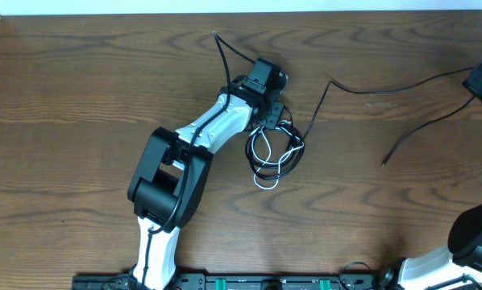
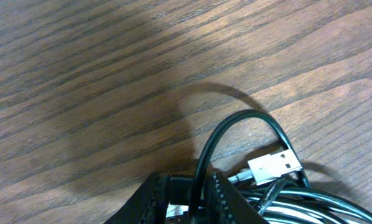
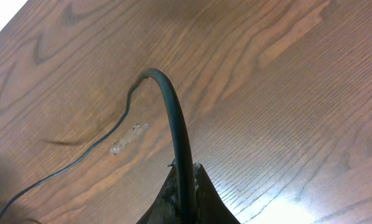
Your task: Untangle cables
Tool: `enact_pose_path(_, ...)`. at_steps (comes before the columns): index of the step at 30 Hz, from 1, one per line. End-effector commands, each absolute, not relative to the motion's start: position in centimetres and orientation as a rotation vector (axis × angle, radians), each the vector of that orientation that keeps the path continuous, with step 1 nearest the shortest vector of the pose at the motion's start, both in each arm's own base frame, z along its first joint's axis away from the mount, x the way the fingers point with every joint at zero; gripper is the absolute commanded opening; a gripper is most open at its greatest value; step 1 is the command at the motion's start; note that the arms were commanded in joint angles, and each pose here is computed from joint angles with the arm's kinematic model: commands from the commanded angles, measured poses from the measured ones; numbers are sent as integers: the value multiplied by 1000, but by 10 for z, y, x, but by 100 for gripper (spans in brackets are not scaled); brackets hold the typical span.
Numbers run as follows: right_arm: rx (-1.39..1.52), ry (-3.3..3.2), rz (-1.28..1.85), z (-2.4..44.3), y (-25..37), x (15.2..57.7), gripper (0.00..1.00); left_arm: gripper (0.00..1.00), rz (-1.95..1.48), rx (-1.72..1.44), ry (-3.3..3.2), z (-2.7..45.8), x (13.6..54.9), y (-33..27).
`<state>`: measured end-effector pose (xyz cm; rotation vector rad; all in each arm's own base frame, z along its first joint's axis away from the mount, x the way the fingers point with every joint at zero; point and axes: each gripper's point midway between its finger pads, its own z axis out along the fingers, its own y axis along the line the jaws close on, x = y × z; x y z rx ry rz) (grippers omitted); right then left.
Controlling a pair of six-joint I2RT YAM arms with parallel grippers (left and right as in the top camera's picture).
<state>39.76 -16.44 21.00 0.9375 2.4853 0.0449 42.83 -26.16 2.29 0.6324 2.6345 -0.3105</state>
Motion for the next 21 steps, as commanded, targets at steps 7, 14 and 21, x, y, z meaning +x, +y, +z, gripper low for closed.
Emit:
enact_pose_path(7,879,2491,78,216,-158,401,1,19,-265,637,2697,-4,423,-253)
enact_pose_path(14,872,2490,94,216,-156,403,1,8,-139,570,2655,18,438,-231)
enact_pose_path(21,792,2477,128,221,-139,417,1,8,-174,450,2524,117,446,-204)
